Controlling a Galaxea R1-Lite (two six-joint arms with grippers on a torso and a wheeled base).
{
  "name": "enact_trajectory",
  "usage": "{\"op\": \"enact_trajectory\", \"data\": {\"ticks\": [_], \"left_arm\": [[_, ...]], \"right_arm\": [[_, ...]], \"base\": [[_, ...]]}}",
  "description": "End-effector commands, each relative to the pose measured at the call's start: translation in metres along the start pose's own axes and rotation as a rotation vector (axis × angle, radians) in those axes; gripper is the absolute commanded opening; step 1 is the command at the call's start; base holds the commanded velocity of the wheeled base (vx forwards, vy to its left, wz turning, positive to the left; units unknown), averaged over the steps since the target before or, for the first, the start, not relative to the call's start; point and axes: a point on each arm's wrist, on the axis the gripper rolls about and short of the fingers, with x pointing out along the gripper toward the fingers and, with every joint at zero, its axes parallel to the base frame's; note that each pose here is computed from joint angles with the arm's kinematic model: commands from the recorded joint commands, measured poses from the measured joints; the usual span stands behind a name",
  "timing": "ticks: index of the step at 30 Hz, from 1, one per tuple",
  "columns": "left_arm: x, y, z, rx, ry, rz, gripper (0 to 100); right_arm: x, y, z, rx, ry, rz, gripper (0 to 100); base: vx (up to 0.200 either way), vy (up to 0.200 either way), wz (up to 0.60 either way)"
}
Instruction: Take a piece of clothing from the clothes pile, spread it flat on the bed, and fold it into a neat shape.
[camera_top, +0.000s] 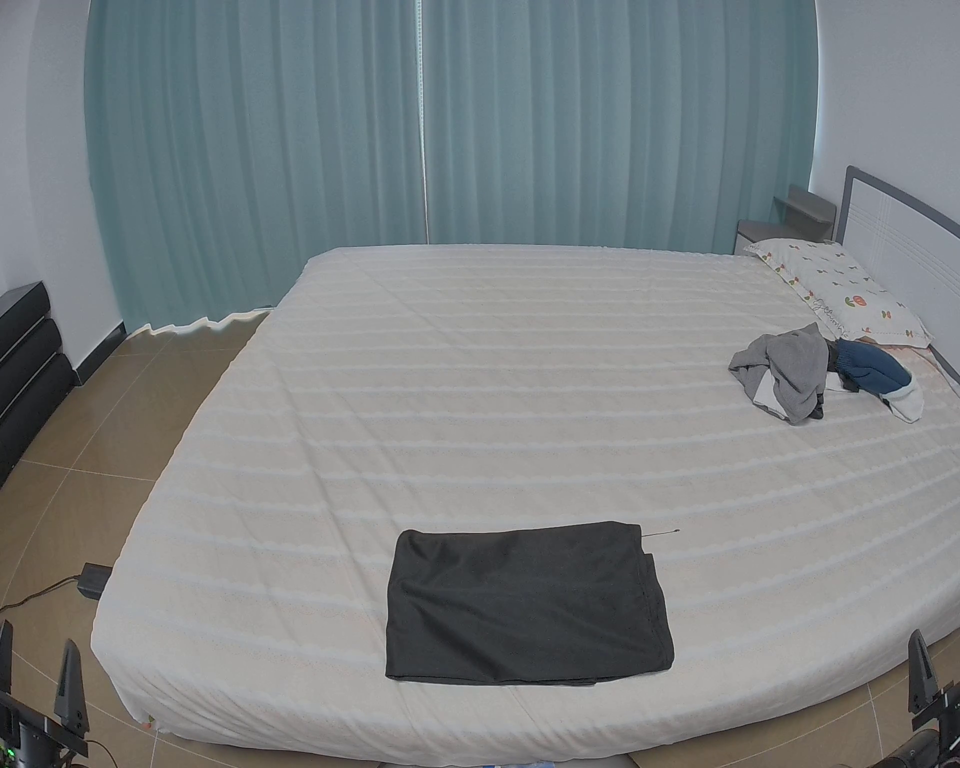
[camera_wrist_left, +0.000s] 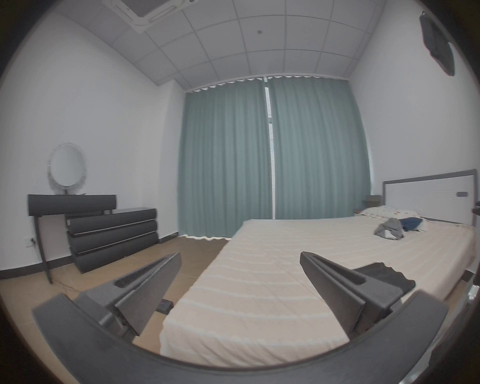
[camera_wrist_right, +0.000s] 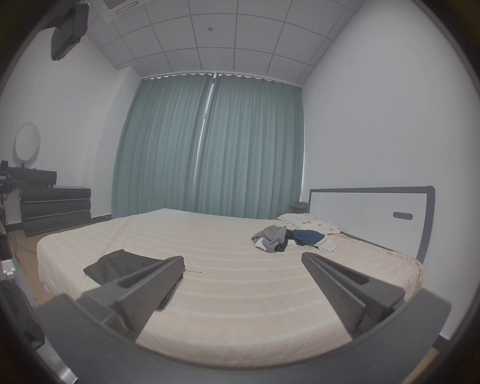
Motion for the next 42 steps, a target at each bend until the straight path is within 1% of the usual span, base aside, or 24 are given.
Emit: {"op": "enact_trajectory", "data": {"ticks": [1, 2, 5, 7, 9, 10, 12, 15, 16, 17, 18, 19, 21, 23, 25, 26, 29, 30, 31, 34, 42], "left_arm": [[0.0003, -0.0014, -0.0057, 0.009, 0.014, -0.051, 100], [0.0004, -0.0026, -0.0056, 0.009, 0.014, -0.110, 100], [0.0001, -0.0030, -0.0054, -0.002, 0.013, -0.128, 100], [0.0000, -0.0033, -0.0054, -0.016, 0.021, -0.145, 100], [0.0000, -0.0033, -0.0054, -0.016, 0.021, -0.145, 100], [0.0000, -0.0031, -0.0057, -0.021, 0.025, -0.136, 100], [-0.0001, -0.0031, -0.0055, -0.024, 0.025, -0.136, 100], [-0.0001, -0.0030, -0.0055, -0.024, 0.025, -0.131, 100], [0.0000, -0.0027, -0.0055, -0.026, 0.025, -0.117, 100], [0.0000, -0.0019, -0.0055, -0.025, 0.025, -0.080, 100], [0.0001, -0.0017, -0.0055, -0.025, 0.025, -0.076, 100], [0.0003, -0.0007, -0.0064, -0.022, 0.024, -0.025, 100], [0.0002, -0.0004, -0.0064, -0.038, 0.027, -0.016, 100], [0.0003, -0.0006, -0.0065, -0.052, 0.031, -0.025, 100], [0.0003, -0.0008, -0.0067, -0.051, 0.032, -0.032, 100], [0.0002, -0.0018, -0.0071, -0.052, 0.037, -0.074, 100], [-0.0007, -0.0040, -0.0117, -0.038, 0.086, -0.174, 100], [-0.0008, -0.0040, -0.0115, -0.036, 0.086, -0.175, 100], [-0.0006, -0.0044, -0.0112, -0.008, 0.080, -0.195, 100], [-0.0002, -0.0046, -0.0119, -0.004, 0.084, -0.203, 100], [-0.0006, -0.0045, -0.0121, 0.001, 0.081, -0.192, 100]], "right_arm": [[0.0002, 0.0006, -0.0052, 0.024, 0.013, 0.001, 100], [0.0002, 0.0006, -0.0054, 0.030, 0.014, 0.003, 100], [0.0002, 0.0007, -0.0060, 0.041, 0.025, 0.004, 100], [0.0002, 0.0008, -0.0070, 0.089, 0.034, 0.002, 100], [0.0002, 0.0008, -0.0070, 0.089, 0.034, 0.002, 100], [-0.0004, 0.0010, -0.0081, 0.144, 0.058, 0.006, 100], [-0.0004, 0.0009, -0.0078, 0.149, 0.055, 0.006, 100], [-0.0005, 0.0009, -0.0075, 0.149, 0.055, 0.006, 100], [-0.0005, 0.0010, -0.0078, 0.147, 0.058, 0.008, 100], [-0.0004, 0.0010, -0.0079, 0.148, 0.057, 0.008, 100], [-0.0004, 0.0010, -0.0079, 0.148, 0.057, 0.008, 100], [-0.0005, 0.0011, -0.0078, 0.148, 0.054, 0.015, 100], [-0.0001, 0.0024, -0.0120, 0.126, 0.080, 0.052, 100], [-0.0002, 0.0031, -0.0128, 0.090, 0.087, 0.082, 100], [-0.0002, 0.0032, -0.0127, 0.082, 0.084, 0.088, 100], [-0.0002, 0.0035, -0.0126, 0.072, 0.083, 0.099, 100], [-0.0001, 0.0034, -0.0128, 0.083, 0.082, 0.096, 100], [-0.0001, 0.0034, -0.0126, 0.083, 0.081, 0.096, 100], [-0.0001, 0.0034, -0.0126, 0.092, 0.081, 0.095, 100], [-0.0001, 0.0034, -0.0128, 0.089, 0.083, 0.096, 100], [-0.0001, 0.0035, -0.0128, 0.091, 0.083, 0.097, 100]], "base": [[0.000, 0.000, 0.00], [0.000, 0.000, 0.00], [0.000, 0.000, 0.00], [0.000, 0.000, 0.00], [0.000, 0.000, 0.00], [0.000, 0.000, 0.00], [0.000, 0.000, 0.00], [0.000, 0.000, 0.00], [0.000, 0.000, 0.00], [0.000, 0.000, 0.00], [0.000, 0.000, 0.00], [0.000, 0.000, 0.00], [0.000, 0.000, 0.00], [0.000, 0.000, 0.00], [0.000, 0.000, 0.00], [0.000, 0.000, 0.00], [0.000, 0.000, 0.00], [0.000, 0.000, 0.00], [0.000, 0.000, 0.00], [0.000, 0.000, 0.00], [0.000, 0.000, 0.00]]}}
